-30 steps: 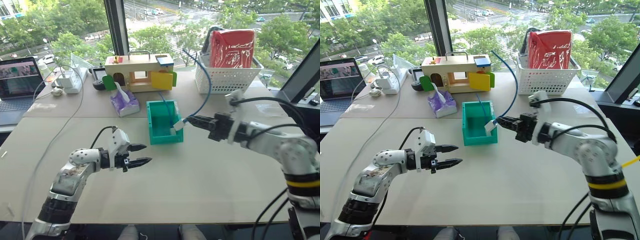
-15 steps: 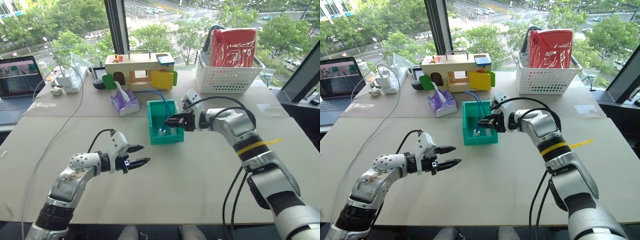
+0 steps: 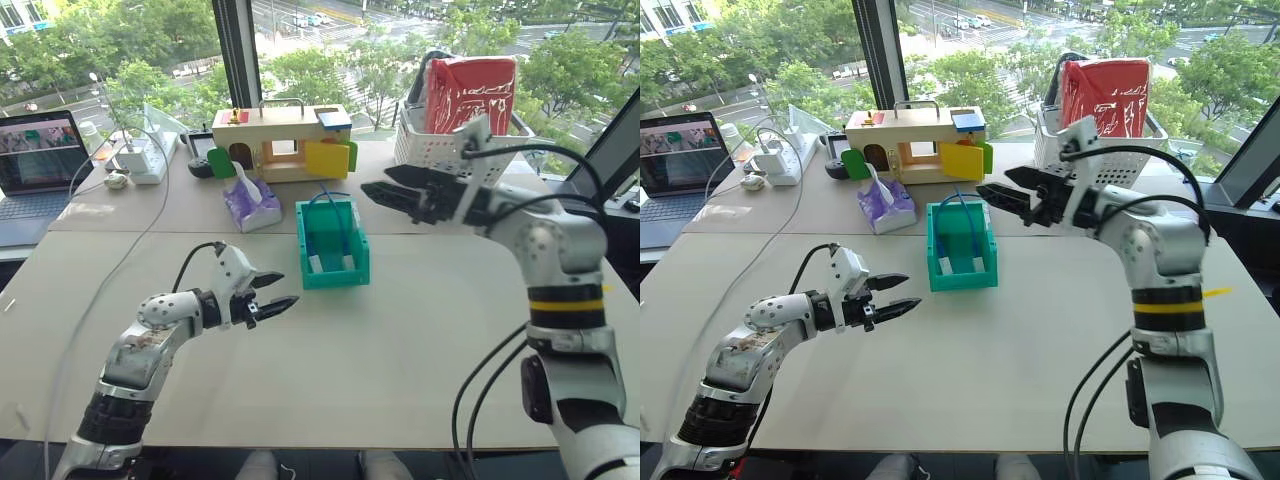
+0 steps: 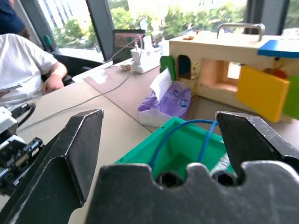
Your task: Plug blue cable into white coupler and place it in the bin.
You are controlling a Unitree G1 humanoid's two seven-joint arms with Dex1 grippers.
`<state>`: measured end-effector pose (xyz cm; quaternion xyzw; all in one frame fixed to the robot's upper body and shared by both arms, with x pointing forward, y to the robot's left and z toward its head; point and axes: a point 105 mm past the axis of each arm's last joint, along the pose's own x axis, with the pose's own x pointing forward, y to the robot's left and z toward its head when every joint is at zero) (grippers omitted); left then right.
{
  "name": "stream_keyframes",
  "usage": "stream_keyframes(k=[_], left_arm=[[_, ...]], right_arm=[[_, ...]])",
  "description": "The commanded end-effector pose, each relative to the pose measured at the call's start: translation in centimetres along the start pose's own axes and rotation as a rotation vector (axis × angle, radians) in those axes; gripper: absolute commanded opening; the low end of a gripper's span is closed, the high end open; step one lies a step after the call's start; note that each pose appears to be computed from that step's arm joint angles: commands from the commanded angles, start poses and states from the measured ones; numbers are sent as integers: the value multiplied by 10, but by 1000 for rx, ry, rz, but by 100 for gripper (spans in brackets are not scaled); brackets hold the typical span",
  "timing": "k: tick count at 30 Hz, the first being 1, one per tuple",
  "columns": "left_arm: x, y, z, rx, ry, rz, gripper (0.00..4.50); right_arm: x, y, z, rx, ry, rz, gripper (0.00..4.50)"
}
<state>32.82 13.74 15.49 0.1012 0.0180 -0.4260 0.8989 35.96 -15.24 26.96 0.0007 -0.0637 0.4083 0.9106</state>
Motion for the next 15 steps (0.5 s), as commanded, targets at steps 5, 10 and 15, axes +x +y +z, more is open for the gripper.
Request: stream_keyframes(k=[5, 10, 15], left_arm=[[-5, 19, 8, 13, -79, 112, 291], [-7, 27, 2, -11, -81, 142, 291], [-8, 26, -1, -55, -70, 98, 291]], right_arm=[[-69, -5, -49, -193, 95, -255, 445], [-86, -1, -78, -136, 93, -351, 445], [-90, -10, -87, -159, 116, -403, 445]])
